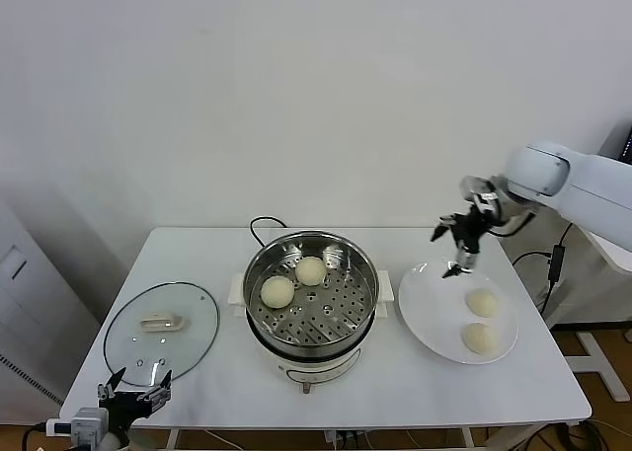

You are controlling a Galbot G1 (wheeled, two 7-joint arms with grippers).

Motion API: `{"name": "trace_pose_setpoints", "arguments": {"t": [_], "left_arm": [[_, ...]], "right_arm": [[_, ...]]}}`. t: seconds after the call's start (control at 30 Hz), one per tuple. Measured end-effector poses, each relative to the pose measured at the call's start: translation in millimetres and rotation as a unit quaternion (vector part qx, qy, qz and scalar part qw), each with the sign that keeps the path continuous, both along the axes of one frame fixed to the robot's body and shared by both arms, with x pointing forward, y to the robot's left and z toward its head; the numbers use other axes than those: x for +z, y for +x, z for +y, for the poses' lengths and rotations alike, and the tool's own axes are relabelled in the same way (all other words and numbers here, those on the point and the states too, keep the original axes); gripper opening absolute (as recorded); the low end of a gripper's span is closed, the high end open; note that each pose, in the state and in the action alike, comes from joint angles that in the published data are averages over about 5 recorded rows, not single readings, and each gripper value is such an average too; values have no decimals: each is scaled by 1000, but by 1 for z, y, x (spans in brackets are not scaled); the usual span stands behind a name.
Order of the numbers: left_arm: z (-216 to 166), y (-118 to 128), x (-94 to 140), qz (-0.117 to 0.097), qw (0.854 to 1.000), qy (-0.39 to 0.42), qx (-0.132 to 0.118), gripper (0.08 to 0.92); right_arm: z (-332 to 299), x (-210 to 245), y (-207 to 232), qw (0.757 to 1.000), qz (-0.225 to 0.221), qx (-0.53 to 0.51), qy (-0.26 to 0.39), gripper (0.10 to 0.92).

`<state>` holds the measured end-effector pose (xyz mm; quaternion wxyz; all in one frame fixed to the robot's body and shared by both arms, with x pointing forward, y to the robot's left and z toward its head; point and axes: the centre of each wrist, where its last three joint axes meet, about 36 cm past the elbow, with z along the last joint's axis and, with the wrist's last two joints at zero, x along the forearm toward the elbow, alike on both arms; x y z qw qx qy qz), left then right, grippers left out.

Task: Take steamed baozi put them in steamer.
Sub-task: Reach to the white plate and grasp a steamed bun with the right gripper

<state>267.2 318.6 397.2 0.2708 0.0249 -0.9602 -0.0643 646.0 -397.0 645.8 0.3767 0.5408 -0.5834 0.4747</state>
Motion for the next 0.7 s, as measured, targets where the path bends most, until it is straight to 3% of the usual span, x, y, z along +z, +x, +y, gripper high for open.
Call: {"name": "trace_pose_setpoints", "arguments": {"t": [0.7], "left_arm": [[2, -2, 0, 3, 1000, 3, 2, 823]], "right_arm": [[-48, -104, -5, 995, 49, 57, -68, 823]]}}
